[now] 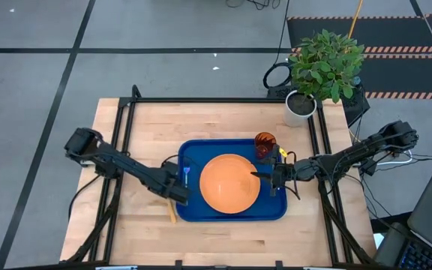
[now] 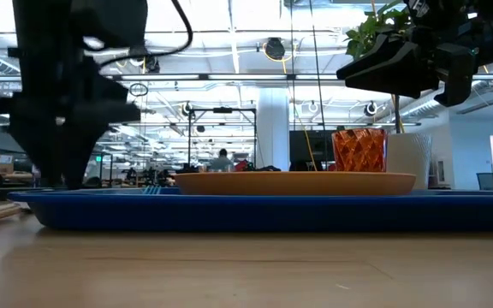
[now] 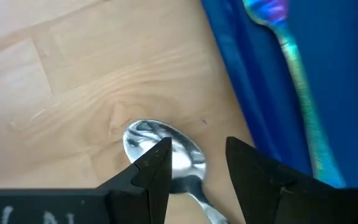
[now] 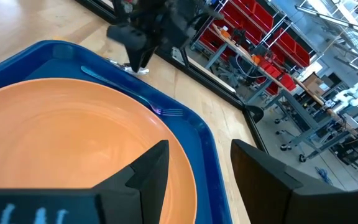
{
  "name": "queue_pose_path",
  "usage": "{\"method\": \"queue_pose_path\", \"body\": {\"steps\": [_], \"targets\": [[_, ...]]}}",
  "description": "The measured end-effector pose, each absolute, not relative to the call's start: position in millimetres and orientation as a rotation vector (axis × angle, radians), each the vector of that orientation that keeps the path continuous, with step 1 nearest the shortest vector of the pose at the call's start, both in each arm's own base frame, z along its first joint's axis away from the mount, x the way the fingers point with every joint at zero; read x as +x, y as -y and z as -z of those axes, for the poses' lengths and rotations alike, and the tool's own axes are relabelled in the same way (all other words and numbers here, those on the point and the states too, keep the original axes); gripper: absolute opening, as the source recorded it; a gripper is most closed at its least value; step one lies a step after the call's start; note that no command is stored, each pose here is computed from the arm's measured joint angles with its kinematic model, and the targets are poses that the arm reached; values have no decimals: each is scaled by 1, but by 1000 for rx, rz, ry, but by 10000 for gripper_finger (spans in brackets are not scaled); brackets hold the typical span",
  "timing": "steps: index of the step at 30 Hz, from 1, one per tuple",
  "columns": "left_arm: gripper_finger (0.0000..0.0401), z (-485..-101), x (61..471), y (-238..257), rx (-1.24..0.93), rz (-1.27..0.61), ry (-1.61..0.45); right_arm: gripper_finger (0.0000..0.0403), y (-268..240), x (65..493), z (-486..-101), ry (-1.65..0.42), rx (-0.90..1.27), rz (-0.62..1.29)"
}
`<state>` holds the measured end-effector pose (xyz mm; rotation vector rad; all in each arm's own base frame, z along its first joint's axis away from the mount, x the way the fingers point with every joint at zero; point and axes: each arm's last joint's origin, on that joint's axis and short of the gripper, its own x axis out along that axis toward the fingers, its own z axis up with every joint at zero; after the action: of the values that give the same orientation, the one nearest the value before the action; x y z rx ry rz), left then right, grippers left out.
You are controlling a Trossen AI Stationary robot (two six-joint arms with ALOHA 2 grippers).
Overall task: Pick and place plate/cup/fork/spoon on tray
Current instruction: Put the orange fork to the right of the blue fork on the blue tray
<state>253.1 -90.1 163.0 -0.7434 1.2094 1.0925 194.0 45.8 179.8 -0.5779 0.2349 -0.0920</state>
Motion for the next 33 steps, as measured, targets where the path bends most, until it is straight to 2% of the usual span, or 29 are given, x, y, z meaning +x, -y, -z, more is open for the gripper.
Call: {"method": "queue_pose_path", "body": {"steps": [7,12,24,33], "targets": [[154,-185,247,97,-864,-1019,-1141,169,-46,194,-179,-240,-580,91],[154,-187,243,116,-985,-957,-1200,169,-46,194,-179,-247,-582,89],[154,-152,238,139,-958,-1138,-1233,169,-46,194,-180,-238,-578,92],[154,-149,243,133,-949,-1142,-1240,169,-46,194,-180,-233,-579,93]]}}
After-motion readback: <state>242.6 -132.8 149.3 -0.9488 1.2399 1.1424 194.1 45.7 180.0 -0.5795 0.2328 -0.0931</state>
